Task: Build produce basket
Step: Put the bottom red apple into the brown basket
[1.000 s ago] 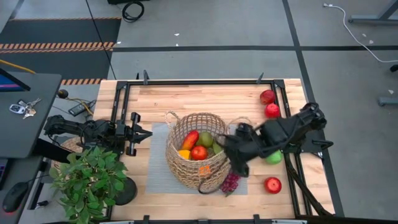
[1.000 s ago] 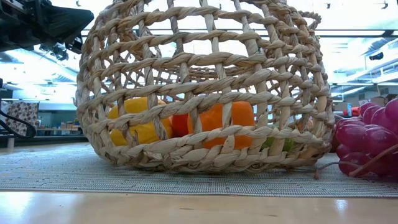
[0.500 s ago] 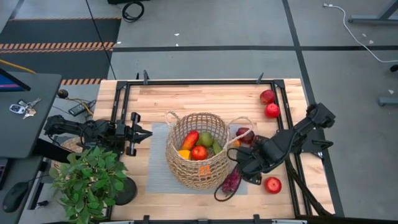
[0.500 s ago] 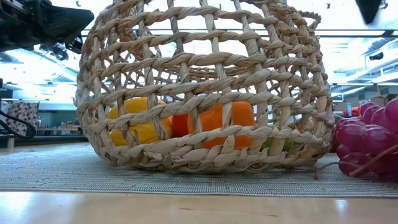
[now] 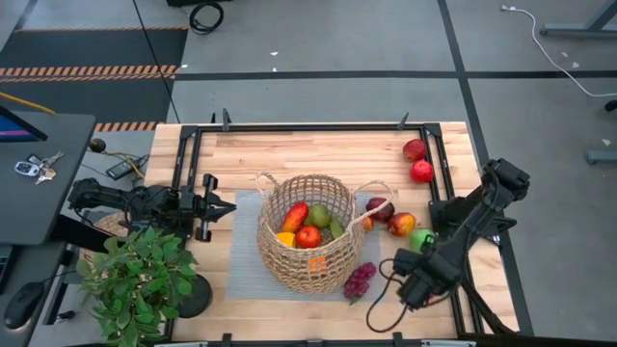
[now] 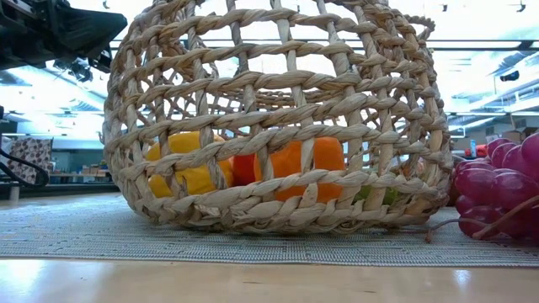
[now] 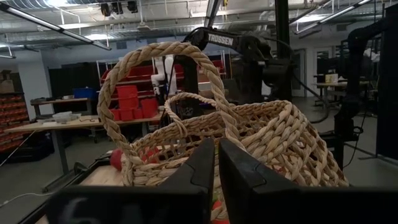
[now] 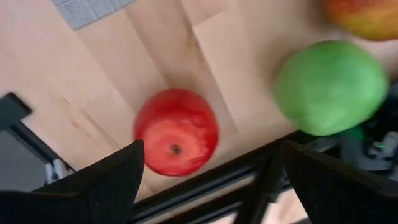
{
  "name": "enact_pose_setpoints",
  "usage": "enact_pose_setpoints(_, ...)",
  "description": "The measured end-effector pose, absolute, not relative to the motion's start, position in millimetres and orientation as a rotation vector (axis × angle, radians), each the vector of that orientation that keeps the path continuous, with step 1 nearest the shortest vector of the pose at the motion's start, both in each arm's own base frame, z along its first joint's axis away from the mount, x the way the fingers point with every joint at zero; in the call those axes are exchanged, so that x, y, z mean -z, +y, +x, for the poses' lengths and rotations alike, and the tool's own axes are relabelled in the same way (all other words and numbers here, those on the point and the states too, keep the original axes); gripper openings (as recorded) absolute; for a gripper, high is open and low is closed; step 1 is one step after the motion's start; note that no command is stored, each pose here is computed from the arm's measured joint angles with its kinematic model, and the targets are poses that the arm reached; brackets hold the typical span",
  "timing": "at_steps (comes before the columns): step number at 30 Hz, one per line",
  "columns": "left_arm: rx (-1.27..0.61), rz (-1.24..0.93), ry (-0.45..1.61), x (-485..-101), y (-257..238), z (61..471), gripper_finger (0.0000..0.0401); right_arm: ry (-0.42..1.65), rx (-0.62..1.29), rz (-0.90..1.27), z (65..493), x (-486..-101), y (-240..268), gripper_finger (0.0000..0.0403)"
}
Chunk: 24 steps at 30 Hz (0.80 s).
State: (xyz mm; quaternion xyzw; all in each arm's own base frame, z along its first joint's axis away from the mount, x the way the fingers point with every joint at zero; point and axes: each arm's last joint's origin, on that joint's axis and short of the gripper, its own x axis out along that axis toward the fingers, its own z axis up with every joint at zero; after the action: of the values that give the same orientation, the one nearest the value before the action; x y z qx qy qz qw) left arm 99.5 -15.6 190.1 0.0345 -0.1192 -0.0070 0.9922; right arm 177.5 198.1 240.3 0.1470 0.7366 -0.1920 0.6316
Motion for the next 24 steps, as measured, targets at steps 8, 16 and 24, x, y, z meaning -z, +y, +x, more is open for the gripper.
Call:
enact_pose_setpoints(8,0.014,0.069,-0.239,-190.1,-15.6,99.5,0.0035,1.720,0.467,0.406,159.0,-236.7,215.1,0.0380)
enact_pose_setpoints(16,0.014,0.069,-0.239,-190.0,-15.6,99.5,0.0028,1.776,0.488,0.450,149.9,-232.1,221.2,0.0379)
enact_pose_setpoints(24,0.014,0.069,-0.239,-190.1,-15.6,99.5,0.0036,1.850,0.431,0.514,144.3,-189.5,217.7,0.0374)
